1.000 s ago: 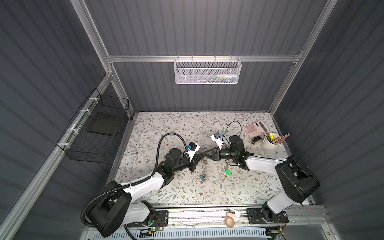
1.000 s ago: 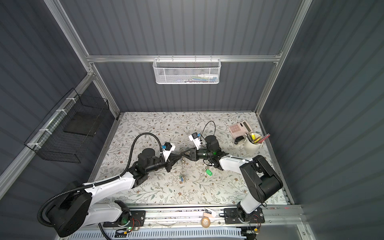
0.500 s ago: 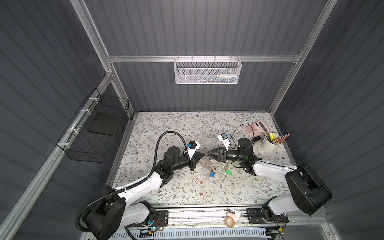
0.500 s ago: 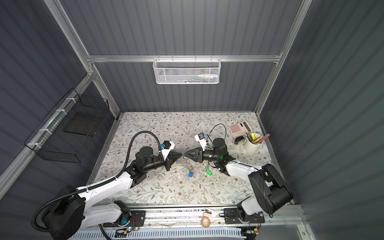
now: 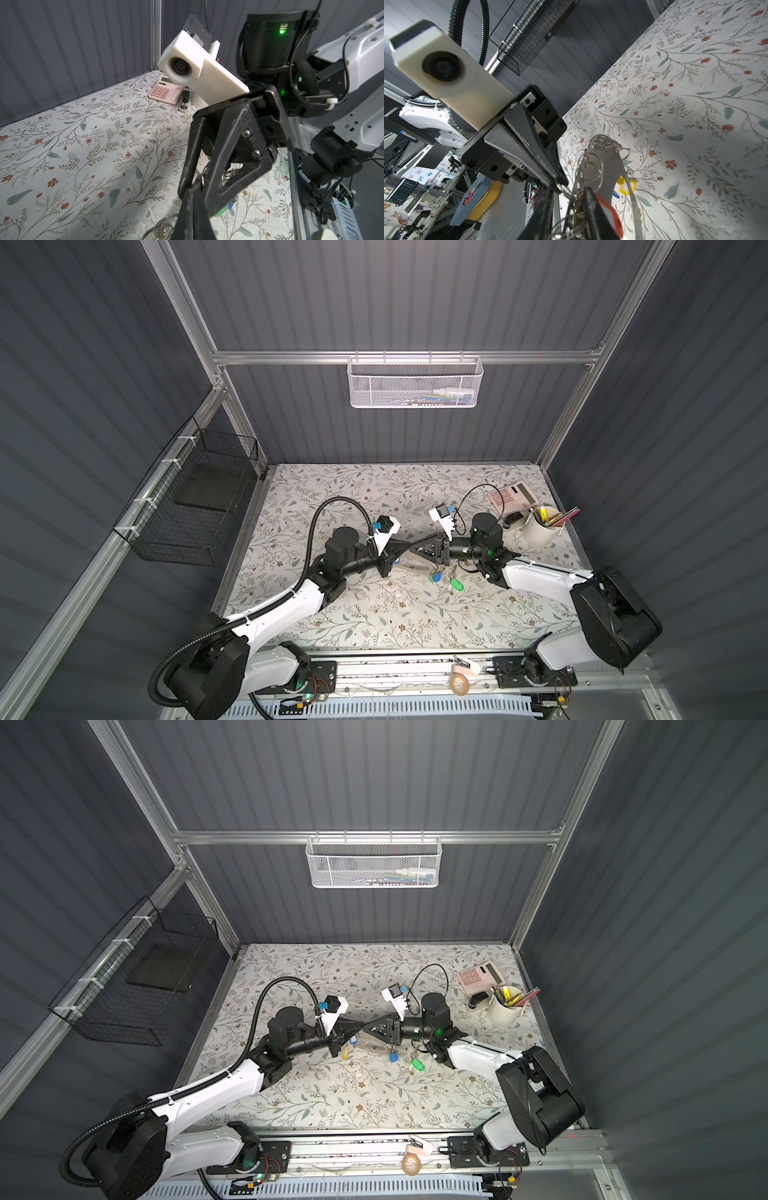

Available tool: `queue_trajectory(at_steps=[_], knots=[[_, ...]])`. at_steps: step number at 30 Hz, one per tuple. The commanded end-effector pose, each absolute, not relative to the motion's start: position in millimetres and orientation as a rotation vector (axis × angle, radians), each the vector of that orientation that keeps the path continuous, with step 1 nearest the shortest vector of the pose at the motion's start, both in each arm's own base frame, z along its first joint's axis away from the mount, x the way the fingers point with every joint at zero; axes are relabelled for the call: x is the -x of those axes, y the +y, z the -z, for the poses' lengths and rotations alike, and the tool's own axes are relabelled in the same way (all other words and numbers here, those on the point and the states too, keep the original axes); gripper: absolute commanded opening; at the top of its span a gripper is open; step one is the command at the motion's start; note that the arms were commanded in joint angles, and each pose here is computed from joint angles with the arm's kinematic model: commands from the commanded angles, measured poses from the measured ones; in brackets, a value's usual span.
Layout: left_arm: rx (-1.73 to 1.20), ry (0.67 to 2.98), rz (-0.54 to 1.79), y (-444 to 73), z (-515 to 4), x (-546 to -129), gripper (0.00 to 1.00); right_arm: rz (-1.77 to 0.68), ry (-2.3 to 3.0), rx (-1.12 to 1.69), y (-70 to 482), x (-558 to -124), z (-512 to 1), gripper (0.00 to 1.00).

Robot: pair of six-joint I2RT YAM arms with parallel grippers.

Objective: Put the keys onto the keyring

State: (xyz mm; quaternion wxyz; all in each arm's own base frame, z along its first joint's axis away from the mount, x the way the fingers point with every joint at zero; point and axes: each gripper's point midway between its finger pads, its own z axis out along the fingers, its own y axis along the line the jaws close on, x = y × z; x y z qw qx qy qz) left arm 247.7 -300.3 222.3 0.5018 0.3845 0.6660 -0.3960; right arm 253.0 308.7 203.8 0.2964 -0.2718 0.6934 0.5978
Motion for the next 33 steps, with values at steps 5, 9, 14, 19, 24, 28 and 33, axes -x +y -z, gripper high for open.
queue_trajectory(at_steps=[5,9,14,19,24,28,33], knots=[[-0.922,1.506,0.977,-301,-257,-251,0.0,-1.623,1.775,0.744,303,-246,-226,0.42],[-0.929,1.506,0.971,-300,-256,-251,0.0,-1.681,1.707,0.674,285,-253,-247,0.44],[-0.948,1.498,0.99,-303,-257,-248,0.0,-1.651,1.713,0.614,275,-267,-249,0.43],[-0.942,1.484,0.995,-304,-263,-249,0.0,-1.631,1.745,0.606,276,-270,-240,0.36],[-0.954,1.477,1.017,-308,-265,-249,0.0,-1.635,1.77,0.68,290,-259,-230,0.36],[-0.942,1.473,1.019,-308,-267,-251,0.0,-1.639,1.777,0.729,298,-251,-228,0.34],[-0.937,1.47,1.027,-310,-269,-253,0.0,-1.644,1.769,0.734,298,-250,-230,0.29]])
